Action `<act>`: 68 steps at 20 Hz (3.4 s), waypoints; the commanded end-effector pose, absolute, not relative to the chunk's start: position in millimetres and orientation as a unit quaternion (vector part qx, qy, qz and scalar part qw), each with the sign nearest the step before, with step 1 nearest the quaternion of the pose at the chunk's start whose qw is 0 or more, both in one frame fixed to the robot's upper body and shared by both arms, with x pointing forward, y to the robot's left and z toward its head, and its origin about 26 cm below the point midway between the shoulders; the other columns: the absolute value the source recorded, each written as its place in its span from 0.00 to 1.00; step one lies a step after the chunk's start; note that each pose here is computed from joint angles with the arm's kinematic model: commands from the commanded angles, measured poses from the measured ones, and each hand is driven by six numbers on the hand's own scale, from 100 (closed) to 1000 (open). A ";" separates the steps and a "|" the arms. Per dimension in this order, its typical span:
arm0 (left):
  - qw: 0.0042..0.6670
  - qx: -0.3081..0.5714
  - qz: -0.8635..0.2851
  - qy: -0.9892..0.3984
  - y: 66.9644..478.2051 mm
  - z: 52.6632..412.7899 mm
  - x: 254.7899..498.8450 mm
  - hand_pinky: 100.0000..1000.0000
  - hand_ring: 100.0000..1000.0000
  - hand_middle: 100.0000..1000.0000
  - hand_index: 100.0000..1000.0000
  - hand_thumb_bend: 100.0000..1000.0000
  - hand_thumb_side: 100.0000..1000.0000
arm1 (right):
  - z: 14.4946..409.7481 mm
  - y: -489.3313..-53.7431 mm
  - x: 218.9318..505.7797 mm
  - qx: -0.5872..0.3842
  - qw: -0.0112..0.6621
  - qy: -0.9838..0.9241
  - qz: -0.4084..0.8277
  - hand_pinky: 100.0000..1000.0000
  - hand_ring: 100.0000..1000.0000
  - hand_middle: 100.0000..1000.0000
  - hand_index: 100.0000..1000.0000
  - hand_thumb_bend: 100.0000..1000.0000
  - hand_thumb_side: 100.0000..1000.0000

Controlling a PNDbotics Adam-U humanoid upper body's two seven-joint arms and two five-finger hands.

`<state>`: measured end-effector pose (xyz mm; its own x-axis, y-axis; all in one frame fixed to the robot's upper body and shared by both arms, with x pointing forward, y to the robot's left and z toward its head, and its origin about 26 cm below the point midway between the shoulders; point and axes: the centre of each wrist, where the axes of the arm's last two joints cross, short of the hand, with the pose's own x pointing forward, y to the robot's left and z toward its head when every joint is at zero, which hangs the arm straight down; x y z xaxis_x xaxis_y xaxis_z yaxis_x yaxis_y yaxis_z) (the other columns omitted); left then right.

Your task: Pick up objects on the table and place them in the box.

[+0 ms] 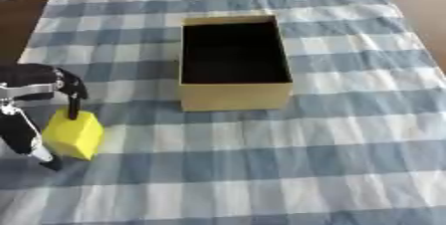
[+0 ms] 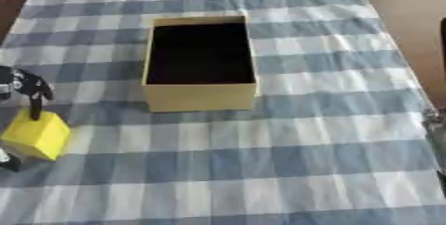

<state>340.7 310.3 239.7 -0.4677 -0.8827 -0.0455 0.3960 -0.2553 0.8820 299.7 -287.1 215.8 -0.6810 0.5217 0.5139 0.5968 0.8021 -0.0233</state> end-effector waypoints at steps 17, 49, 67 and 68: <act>0.416 0.318 -0.707 -0.475 310.1 274.8 329.9 0.86 0.84 0.73 0.83 0.80 0.20 | 222.0 -287.3 297.3 -0.304 0.248 -0.918 -0.062 0.80 0.75 0.71 0.79 0.00 0.60; 0.474 0.326 -0.723 -0.382 314.7 215.1 352.3 0.80 0.74 0.62 0.71 0.88 0.39 | 219.3 -286.5 297.0 -0.297 0.253 -0.918 -0.067 0.81 0.75 0.70 0.79 0.00 0.60; 0.508 0.324 -0.678 -0.421 307.9 207.2 354.8 0.73 0.63 0.48 0.60 0.42 0.16 | 215.3 -287.5 296.1 -0.300 0.261 -0.915 -0.068 0.81 0.75 0.70 0.80 0.00 0.60; 0.507 0.321 -0.683 -0.418 308.1 208.2 353.8 0.73 0.64 0.50 0.62 0.43 0.16 | 215.3 -287.6 296.0 -0.300 0.261 -0.915 -0.067 0.81 0.75 0.70 0.80 0.00 0.60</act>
<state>355.3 303.9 199.0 -0.2840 -0.9588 0.0124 0.4335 -0.1168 0.8935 298.1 -286.4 207.8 -0.6706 0.5098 0.5389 0.5841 0.8107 -0.0401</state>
